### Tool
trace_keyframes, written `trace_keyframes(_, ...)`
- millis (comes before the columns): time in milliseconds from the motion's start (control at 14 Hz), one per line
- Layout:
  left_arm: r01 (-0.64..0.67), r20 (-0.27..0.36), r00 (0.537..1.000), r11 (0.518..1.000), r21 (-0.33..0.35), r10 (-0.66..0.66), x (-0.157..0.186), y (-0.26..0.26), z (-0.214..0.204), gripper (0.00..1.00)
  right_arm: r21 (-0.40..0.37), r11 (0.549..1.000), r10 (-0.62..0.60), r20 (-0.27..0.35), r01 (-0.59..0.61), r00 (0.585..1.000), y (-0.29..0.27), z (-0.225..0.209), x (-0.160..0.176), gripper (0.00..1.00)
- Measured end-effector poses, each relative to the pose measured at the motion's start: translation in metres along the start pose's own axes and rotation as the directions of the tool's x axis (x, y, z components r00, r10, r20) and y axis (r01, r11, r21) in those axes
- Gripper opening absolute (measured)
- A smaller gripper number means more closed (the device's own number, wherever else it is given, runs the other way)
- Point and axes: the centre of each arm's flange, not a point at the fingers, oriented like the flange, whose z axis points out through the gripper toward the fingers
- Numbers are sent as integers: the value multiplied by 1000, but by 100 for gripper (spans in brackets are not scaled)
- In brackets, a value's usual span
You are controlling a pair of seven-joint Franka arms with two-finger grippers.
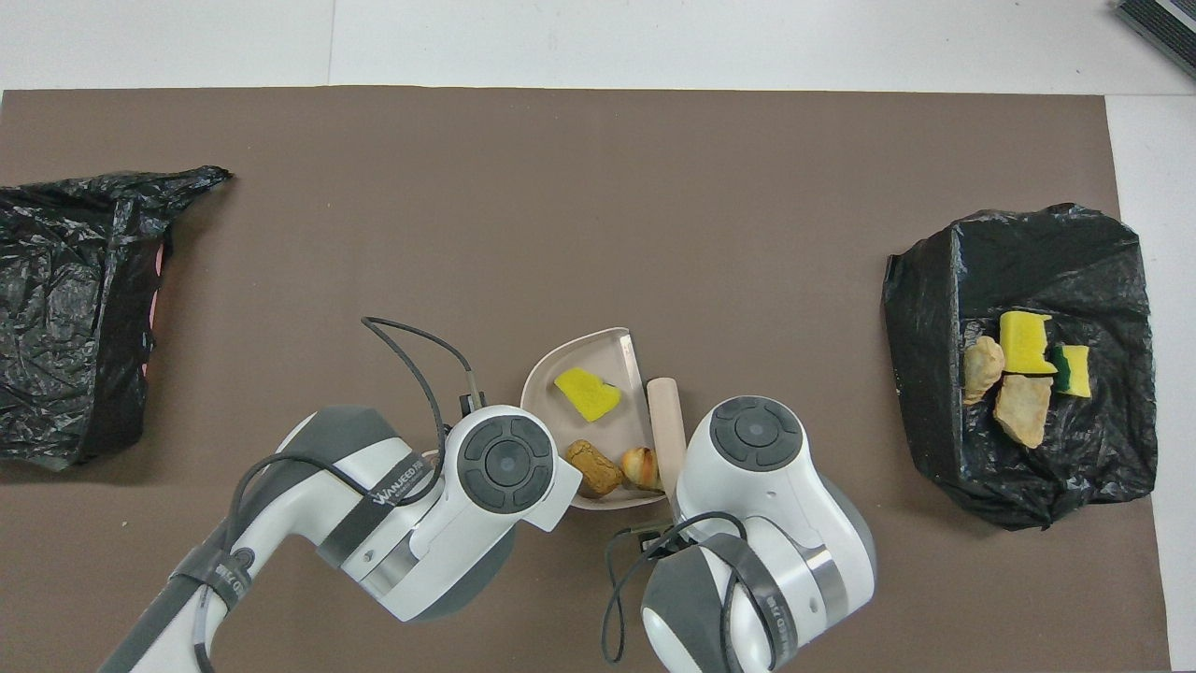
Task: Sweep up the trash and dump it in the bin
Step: 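Push the last pieces into the dustpan with the brush in the right gripper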
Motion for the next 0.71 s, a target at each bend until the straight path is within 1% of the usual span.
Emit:
trace_keyframes(142, -2, 0, 1000, 1000, 0, 2, -1, -1, 0, 31, 37, 999, 5, -3, -5, 1000, -12, -9, -1, 28)
trace_keyframes(356, 1, 0, 1000, 1000, -2, -1, -4, -5, 1, 31, 45, 999, 1, 0, -1, 1000, -18, -42, -2, 28)
trace_keyframes(498, 6, -1, 1000, 1000, -5, -6, -13, -15, 4, 31, 19, 1000, 6, -8, -6, 1000, -16, -63, -8, 28)
trace_keyframes(712, 11, -17, 1000, 1000, -23, -11, -40, -45, 8, 31, -30, 999, 18, -10, -19, 1000, -20, -92, -46, 28)
